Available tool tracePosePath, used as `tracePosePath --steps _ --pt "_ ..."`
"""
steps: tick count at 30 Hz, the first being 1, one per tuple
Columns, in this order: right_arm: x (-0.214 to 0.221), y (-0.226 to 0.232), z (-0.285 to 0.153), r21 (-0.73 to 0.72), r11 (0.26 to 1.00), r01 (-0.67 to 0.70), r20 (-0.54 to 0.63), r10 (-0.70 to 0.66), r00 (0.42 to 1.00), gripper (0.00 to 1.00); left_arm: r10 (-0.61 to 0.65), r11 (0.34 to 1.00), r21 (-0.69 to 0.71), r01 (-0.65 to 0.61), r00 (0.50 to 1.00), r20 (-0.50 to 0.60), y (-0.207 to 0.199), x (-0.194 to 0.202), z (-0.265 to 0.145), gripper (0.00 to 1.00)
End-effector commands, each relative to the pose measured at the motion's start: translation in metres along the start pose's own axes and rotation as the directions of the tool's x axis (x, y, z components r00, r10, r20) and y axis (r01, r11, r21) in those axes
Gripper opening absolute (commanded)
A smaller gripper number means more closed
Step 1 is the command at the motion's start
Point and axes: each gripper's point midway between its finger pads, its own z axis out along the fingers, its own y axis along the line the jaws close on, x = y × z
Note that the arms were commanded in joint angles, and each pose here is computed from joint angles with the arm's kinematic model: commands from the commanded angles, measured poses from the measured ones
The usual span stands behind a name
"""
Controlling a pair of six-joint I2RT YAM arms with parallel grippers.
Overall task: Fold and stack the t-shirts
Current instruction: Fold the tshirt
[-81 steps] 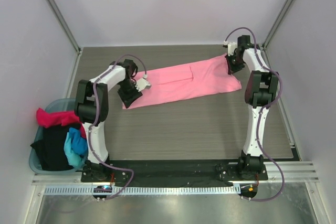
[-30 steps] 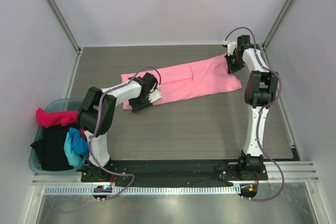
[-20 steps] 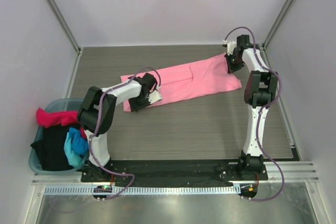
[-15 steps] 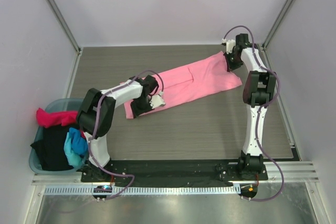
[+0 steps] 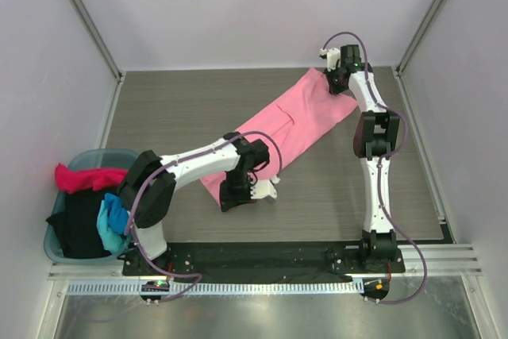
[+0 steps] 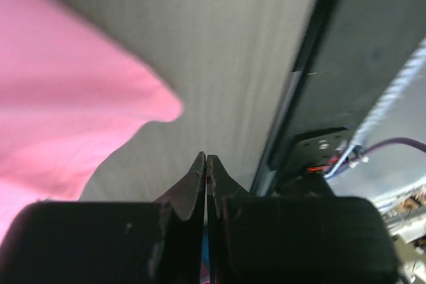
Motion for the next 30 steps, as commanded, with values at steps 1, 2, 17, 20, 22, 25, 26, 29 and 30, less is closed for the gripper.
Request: tracePosePath --steps 1,2,17,20,22,25,26,29,30 --pt "-0.044 0.021 0.017 0.026 0.997 0.075 0.130 -0.078 0.988 0.01 0.048 0.991 0.120 -0.052 0.998 0.029 -0.042 -0.017 -0.001 0.00" --pt "-0.049 0.025 0.020 0.028 0.996 0.086 0.146 -0.089 0.985 0.01 0.061 0.990 0.125 -0.065 0.998 0.035 -0.046 -0.023 0.000 0.00" --pt "-0.122 0.077 0.045 0.094 0.982 0.163 0.394 -0.187 0.900 0.01 -0.030 0.998 -0.054 0.036 0.994 0.104 -0.027 -0.096 0.013 0.27" --pt "-0.122 0.077 0.045 0.091 0.983 0.161 0.393 -0.183 0.901 0.01 -0.036 0.990 -0.133 0.048 0.995 0.093 -0.013 -0.093 0.014 0.30" --pt "-0.122 0.077 0.043 0.089 0.983 0.158 0.393 -0.180 0.902 0.01 -0.046 0.985 -0.160 0.058 0.996 0.078 -0.007 -0.089 0.020 0.32" --pt "-0.124 0.078 0.038 0.082 0.985 0.155 0.397 -0.175 0.901 0.01 -0.064 0.975 -0.211 0.075 0.996 0.056 0.003 -0.082 0.026 0.35" --pt "-0.123 0.079 0.038 0.077 0.985 0.153 0.395 -0.171 0.902 0.01 -0.071 0.973 -0.219 0.077 0.997 0.037 0.005 -0.075 0.032 0.36" --pt "-0.121 0.081 0.037 0.070 0.986 0.149 0.392 -0.164 0.905 0.01 -0.089 0.957 -0.274 0.093 0.996 0.027 0.017 -0.067 0.036 0.37" --pt "-0.121 0.081 0.037 0.068 0.987 0.148 0.392 -0.163 0.905 0.01 -0.095 0.957 -0.273 0.099 0.995 0.027 0.019 -0.066 0.038 0.37"
